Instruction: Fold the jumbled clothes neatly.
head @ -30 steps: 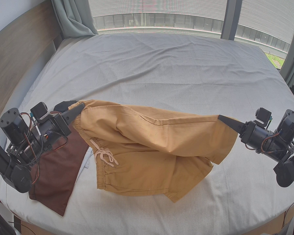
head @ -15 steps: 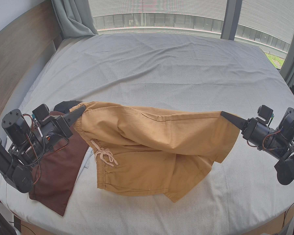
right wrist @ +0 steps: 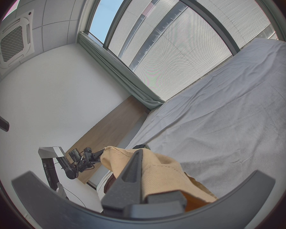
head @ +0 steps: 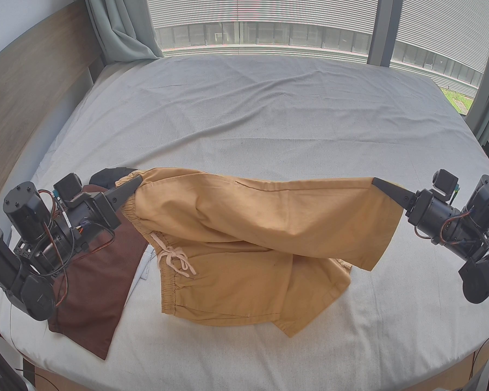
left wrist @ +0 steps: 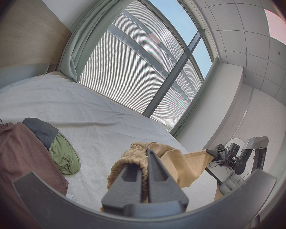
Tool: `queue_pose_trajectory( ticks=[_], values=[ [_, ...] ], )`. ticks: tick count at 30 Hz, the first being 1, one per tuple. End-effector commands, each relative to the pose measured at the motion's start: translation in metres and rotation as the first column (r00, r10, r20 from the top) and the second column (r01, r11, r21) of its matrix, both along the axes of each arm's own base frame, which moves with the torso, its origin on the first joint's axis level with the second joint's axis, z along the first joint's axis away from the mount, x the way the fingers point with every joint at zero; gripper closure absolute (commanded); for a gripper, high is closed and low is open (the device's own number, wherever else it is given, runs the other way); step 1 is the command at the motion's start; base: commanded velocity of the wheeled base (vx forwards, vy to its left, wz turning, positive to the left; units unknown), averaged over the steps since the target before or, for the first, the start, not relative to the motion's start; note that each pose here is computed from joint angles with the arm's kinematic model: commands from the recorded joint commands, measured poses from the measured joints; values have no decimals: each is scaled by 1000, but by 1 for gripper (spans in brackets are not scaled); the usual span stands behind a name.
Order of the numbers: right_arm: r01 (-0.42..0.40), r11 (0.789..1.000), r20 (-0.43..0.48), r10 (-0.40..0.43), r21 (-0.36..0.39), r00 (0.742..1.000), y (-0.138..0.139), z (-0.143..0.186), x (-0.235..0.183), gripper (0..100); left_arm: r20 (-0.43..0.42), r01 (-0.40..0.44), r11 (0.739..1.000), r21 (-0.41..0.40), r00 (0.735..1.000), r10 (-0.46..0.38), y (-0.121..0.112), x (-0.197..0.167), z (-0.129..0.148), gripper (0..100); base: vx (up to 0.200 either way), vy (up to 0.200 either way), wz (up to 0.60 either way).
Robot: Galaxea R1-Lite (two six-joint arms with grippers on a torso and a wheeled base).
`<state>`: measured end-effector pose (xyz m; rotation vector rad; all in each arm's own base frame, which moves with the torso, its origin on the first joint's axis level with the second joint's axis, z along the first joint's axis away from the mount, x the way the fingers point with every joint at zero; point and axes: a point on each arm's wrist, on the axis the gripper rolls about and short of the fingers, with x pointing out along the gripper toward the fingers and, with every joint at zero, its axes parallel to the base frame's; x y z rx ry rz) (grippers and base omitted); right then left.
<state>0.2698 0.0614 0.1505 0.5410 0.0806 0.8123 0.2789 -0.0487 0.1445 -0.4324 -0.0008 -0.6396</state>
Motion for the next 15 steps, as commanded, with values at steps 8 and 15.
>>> queue_pose_trajectory(
  ticks=[8,15],
  values=[
    [28,1000,27,-28,13,999,-8,8,2,100,-9,-7,1000,3,1000,7,2,3,-3,100,0,0,0],
    [54,998,39,-54,15,998,-15,11,5,100,-11,-16,1000,2,1000,16,4,4,-4,100,0,0,0]
  ],
)
